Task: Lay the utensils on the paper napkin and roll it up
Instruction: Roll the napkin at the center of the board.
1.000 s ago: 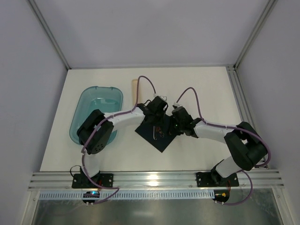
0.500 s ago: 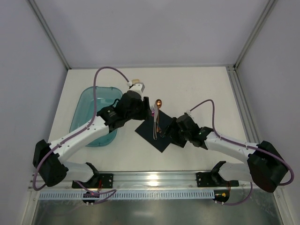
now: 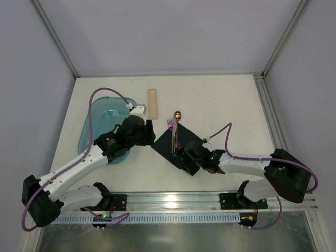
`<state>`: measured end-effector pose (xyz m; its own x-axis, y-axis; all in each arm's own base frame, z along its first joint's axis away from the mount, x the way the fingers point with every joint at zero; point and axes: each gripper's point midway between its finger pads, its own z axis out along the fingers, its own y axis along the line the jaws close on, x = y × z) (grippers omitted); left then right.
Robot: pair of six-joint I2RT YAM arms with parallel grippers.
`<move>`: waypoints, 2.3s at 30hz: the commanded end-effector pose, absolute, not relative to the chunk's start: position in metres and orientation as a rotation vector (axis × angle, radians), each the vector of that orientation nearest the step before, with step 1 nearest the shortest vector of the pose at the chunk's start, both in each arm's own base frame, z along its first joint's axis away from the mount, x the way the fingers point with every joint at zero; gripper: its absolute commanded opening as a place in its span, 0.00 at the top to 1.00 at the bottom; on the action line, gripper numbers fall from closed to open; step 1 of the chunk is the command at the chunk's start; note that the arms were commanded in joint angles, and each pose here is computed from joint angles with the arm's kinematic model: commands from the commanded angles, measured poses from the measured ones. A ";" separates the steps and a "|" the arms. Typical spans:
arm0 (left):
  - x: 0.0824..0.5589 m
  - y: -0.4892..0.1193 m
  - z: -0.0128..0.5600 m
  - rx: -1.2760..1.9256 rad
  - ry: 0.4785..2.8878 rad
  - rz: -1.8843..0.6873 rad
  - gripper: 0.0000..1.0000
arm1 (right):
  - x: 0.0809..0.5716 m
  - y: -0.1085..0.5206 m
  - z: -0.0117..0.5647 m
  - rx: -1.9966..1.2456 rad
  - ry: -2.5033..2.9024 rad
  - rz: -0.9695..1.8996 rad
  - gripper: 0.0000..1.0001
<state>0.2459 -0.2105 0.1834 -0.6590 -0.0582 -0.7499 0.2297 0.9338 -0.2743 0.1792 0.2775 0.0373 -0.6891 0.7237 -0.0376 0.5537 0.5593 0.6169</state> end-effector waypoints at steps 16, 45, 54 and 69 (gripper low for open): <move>0.231 -0.206 0.138 0.083 2.329 -0.463 0.53 | 0.244 0.273 0.068 1.116 2.176 0.812 0.11; 0.212 -0.314 0.087 0.349 2.349 -1.027 0.70 | 0.255 0.260 0.069 1.034 2.131 0.970 0.17; 0.226 -0.330 0.077 0.338 2.364 -0.983 0.72 | 0.247 0.254 0.096 0.853 2.119 1.048 0.20; 0.248 -0.331 0.061 0.354 2.400 -0.836 0.71 | 0.274 0.227 0.133 -0.670 2.195 0.770 0.67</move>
<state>0.2346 -0.3235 0.0475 -0.8393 0.0669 -0.5395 0.3860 0.7722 -0.5048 0.2884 0.2252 0.1417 -0.7090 0.1217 -0.6946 -0.3673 0.7771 0.5111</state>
